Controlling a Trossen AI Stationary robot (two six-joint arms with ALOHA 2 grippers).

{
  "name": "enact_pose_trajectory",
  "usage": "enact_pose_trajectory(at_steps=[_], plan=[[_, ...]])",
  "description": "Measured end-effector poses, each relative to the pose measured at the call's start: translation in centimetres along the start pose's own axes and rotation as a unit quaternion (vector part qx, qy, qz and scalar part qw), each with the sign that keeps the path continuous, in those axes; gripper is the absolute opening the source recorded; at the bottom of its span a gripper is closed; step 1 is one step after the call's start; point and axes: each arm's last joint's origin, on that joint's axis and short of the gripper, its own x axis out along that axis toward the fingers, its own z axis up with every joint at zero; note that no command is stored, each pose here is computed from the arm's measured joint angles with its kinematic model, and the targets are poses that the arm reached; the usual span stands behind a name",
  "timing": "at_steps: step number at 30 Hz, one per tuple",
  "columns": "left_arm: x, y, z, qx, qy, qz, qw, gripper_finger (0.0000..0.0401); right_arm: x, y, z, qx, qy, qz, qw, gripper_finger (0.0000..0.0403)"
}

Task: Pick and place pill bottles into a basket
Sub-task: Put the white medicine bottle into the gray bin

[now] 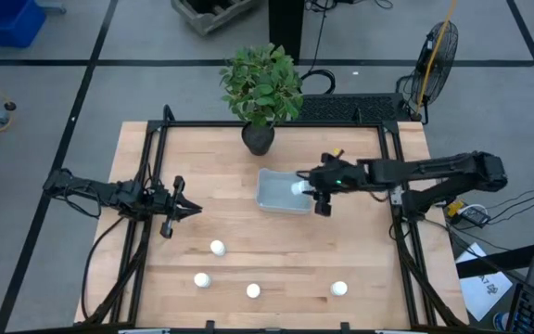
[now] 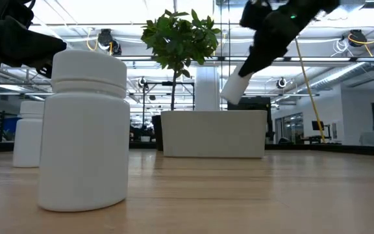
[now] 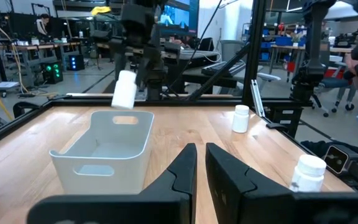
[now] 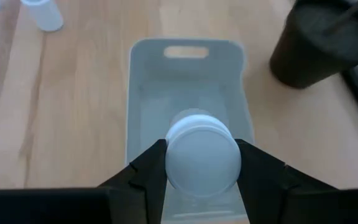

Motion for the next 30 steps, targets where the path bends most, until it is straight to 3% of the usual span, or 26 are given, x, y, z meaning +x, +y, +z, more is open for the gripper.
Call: enact_pose_trajectory(at_steps=[10,14,20,30], plan=[[0.0,0.0,0.0,0.0,0.0,0.0,1.0,0.0037,4.2,-1.5,3.0,0.015,0.11,-0.016,0.994,0.0148],[0.0,0.0,0.0,0.0,0.0,0.0,1.0,0.0037,5.5,-2.6,2.8,0.031,0.147,-0.028,0.988,0.0149],[0.0,0.0,0.0,0.0,0.0,0.0,1.0,0.0037,7.4,-4.2,2.0,0.063,0.178,0.014,0.982,0.0148],[0.0,0.0,0.0,0.0,0.0,0.0,1.0,0.0037,9.2,-5.0,0.7,0.068,0.225,0.013,0.972,0.0151]])
